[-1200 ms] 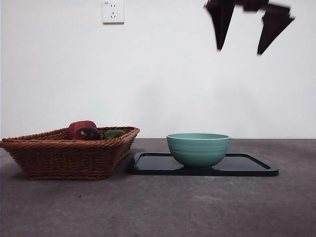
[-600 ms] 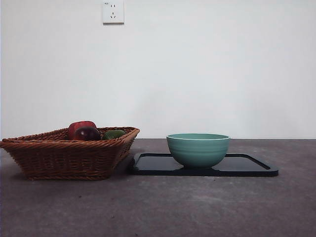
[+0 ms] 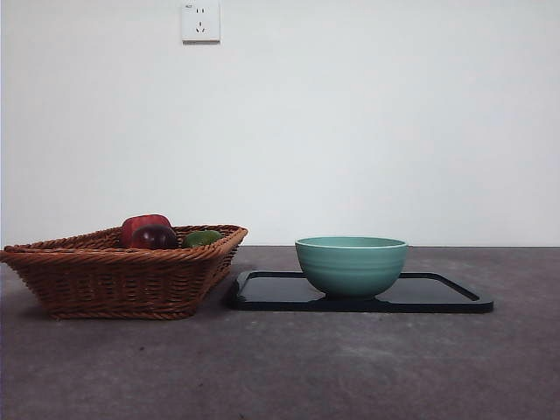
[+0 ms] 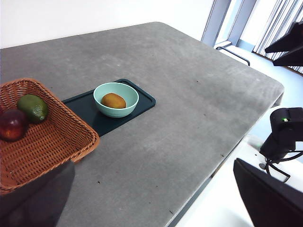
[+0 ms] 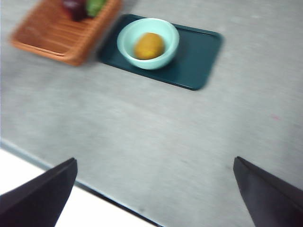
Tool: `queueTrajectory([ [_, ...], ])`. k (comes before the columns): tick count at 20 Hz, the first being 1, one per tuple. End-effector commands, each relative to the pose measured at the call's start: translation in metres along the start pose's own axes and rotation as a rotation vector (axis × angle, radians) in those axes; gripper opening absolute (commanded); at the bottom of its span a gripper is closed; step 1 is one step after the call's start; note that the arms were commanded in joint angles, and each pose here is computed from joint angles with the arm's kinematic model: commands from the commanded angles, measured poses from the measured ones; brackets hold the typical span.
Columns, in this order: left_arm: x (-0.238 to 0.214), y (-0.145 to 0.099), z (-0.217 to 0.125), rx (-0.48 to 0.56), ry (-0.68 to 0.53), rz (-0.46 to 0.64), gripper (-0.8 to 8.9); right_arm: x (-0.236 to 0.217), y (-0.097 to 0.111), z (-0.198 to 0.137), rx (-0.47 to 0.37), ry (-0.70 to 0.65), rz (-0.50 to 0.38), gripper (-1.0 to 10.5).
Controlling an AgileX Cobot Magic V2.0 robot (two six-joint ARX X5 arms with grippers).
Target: Pick up the wifruite, put it on the bowl, pick up the plate, put it on desk
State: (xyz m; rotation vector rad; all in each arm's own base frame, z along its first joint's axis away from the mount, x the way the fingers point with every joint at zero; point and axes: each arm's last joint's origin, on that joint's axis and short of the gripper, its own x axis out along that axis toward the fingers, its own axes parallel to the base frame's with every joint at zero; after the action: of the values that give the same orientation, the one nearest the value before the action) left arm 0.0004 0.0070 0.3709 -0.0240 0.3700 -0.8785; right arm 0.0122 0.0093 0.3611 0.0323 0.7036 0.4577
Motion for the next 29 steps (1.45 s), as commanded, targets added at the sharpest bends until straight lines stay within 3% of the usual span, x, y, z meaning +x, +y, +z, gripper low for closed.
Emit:
queueTrajectory([
  [1,-0.001,-0.001,0.003,-0.004,-0.016,-0.016,6.26,-0.005,0.000,-0.008,0.007,0.053,0.014,5.6],
  [9,0.004,-0.002,0.006,-0.106,-0.004,-0.013,6.25,-0.005,0.000,-0.009,0.009,0.052,0.013,5.6],
  [13,0.025,-0.008,0.016,-0.102,0.038,-0.001,6.25,-0.005,0.000,-0.009,0.009,0.052,0.012,5.6],
  [18,0.071,-0.019,0.036,-0.096,0.079,0.011,6.25,-0.005,0.001,-0.005,0.002,0.021,0.019,5.6],
  [22,0.115,-0.028,0.048,-0.115,0.102,0.018,6.26,-0.005,0.005,0.002,-0.016,-0.045,0.145,5.6],
  [26,0.164,-0.036,0.054,-0.156,0.142,0.040,6.25,-0.005,0.005,0.002,-0.018,-0.051,0.152,5.6],
  [29,0.200,-0.037,0.060,-0.148,0.237,0.090,6.25,-0.005,0.005,0.004,-0.022,-0.066,0.153,5.6],
])
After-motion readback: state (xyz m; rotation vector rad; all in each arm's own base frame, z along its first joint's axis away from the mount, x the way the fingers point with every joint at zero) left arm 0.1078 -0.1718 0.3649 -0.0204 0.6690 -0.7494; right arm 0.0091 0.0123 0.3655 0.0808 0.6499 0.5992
